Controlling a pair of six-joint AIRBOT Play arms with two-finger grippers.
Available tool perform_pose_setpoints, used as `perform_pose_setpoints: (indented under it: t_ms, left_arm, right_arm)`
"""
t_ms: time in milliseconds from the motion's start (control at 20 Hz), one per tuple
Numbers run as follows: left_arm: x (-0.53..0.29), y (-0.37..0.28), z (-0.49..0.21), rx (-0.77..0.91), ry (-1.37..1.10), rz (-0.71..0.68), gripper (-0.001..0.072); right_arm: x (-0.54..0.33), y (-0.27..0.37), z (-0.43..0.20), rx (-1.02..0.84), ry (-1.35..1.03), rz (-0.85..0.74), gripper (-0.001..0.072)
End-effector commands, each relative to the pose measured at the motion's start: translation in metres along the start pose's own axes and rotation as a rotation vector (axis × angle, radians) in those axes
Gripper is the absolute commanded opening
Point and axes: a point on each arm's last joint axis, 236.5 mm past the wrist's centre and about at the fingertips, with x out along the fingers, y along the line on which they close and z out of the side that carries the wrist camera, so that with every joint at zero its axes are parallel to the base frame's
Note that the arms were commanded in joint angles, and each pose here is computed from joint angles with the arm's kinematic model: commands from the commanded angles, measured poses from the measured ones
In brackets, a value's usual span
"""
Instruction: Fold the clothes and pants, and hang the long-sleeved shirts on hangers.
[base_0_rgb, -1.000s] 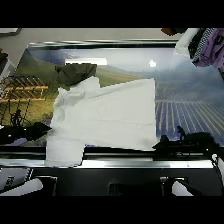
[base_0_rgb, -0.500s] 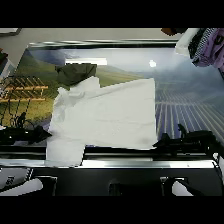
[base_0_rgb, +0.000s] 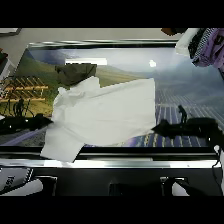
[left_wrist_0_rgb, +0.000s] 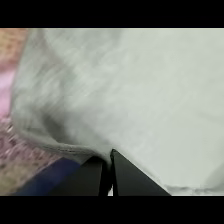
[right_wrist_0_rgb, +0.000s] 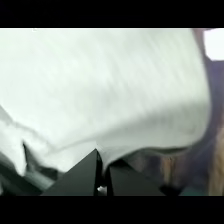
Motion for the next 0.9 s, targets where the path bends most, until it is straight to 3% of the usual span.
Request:
perform_pose_setpoints:
  t_ms: [0, 150, 300, 550, 700, 850]
  left_arm:
    - [-0.036, -0.084, 0.073, 0.164, -0.184, -0.046, 0.0018]
    - [-0.115, -0.175, 0.135, 0.350, -0.402, -0.065, 0.0018]
    - [-0.223, -0.258, 0.161, 0.499, -0.652, -0.022, 0.0018]
    - [-0.382, -0.346, 0.113, 0.579, -1.031, 0.045, 0.0019]
    - [-0.425, -0.355, 0.062, 0.570, -1.126, 0.099, 0.0019]
    - [-0.456, -0.349, 0.027, 0.556, -1.201, 0.186, 0.0020]
  right_arm:
    - [-0.048, 0.086, 0.107, -0.244, -0.321, -0.075, 0.0030]
    - [-0.153, 0.166, 0.183, -0.403, -0.672, -0.174, 0.0030]
    - [-0.260, 0.236, 0.193, -0.526, -0.904, -0.226, 0.0030]
    - [-0.387, 0.334, 0.099, -0.687, -1.146, -0.134, 0.0031]
    - [-0.436, 0.356, 0.031, -0.737, -1.260, -0.096, 0.0030]
    - [-0.469, 0.351, -0.011, -0.653, -1.349, -0.070, 0.0030]
